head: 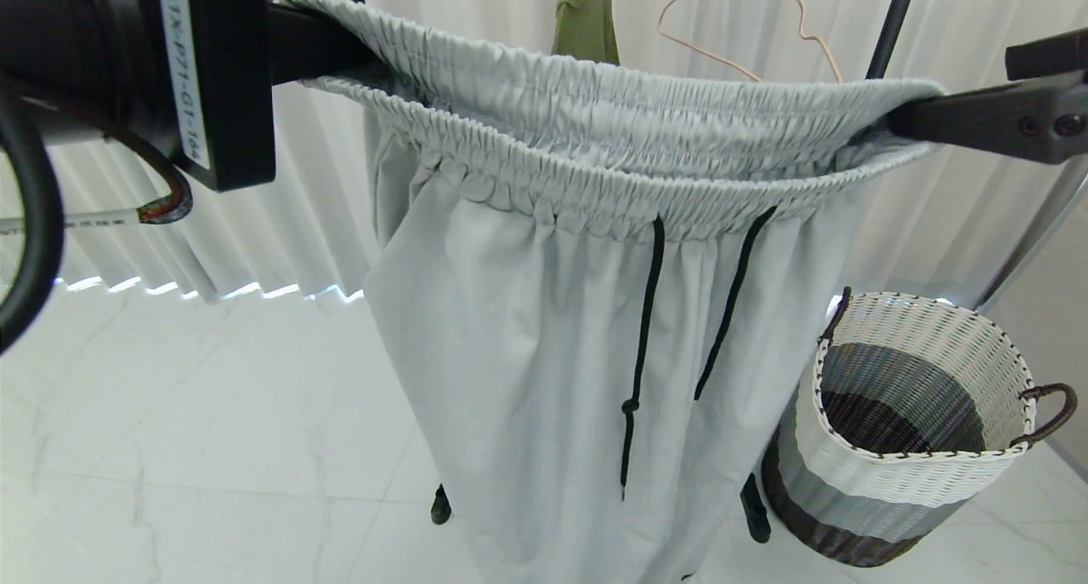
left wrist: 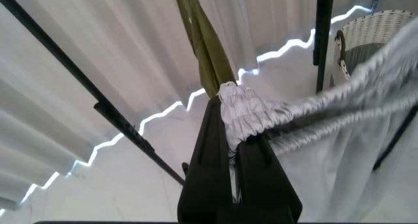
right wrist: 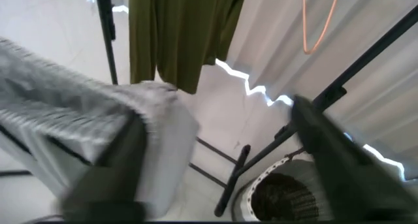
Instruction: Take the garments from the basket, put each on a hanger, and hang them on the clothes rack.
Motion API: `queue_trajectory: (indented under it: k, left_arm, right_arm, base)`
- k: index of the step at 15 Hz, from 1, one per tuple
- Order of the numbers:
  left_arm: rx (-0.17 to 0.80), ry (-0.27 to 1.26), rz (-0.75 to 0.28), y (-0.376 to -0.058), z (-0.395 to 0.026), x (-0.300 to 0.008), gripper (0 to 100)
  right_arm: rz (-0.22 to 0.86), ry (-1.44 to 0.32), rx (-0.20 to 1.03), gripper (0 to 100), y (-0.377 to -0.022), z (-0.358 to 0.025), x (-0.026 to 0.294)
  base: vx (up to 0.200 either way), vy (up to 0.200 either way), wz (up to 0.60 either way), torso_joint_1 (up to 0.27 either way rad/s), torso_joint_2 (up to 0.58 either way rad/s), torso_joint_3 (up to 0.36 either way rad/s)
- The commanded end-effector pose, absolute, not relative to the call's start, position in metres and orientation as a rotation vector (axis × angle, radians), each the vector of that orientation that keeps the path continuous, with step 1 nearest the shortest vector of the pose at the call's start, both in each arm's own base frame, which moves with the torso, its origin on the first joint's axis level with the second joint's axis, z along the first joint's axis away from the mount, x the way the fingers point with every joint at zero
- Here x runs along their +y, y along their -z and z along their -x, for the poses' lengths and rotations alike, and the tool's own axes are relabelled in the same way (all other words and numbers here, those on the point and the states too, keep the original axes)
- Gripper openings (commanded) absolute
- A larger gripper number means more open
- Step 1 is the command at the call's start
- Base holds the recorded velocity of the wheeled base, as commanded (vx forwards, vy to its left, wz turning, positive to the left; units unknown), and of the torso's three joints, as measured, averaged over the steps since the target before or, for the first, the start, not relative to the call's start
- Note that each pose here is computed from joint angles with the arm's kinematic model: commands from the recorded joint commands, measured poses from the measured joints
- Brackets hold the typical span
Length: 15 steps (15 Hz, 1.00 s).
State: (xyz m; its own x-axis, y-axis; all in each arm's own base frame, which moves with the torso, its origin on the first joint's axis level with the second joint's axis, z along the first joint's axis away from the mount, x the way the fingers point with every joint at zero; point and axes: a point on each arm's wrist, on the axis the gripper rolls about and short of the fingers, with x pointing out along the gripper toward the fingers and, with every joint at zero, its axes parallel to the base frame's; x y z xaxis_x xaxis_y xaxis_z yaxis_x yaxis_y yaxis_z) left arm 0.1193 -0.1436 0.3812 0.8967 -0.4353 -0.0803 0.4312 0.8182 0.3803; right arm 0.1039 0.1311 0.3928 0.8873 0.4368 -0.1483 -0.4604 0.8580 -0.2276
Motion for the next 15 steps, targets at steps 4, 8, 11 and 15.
queue_trajectory:
  k: [4, 8, 11, 15]
  left_arm:
    - [0.026, 0.337, -0.409, -0.378, -0.138, -0.128, 0]
    - [0.031, 0.341, -0.413, -0.375, -0.136, -0.127, 0]
    - [0.025, 0.338, -0.408, -0.377, -0.134, -0.124, 0]
    - [0.023, 0.338, -0.407, -0.377, -0.133, -0.124, 0]
  right_arm:
    - [0.304, -0.63, 0.075, 100, -0.38, -0.082, 0.106]
    - [0.313, -0.578, 0.086, 100, -0.377, -0.087, 0.098]
    - [0.442, -0.376, 0.112, 100, -0.371, -0.105, 0.081]
    - [0.632, -0.24, 0.097, 100, -0.373, -0.116, 0.05]
  base:
    - [0.0, 0.0, 0.0, 0.0, 0.0, 0.0]
    - [0.0, 0.0, 0.0, 0.0, 0.0, 0.0]
    - [0.0, 0.0, 0.0, 0.0, 0.0, 0.0]
    - [0.0, 0.0, 0.0, 0.0, 0.0, 0.0]
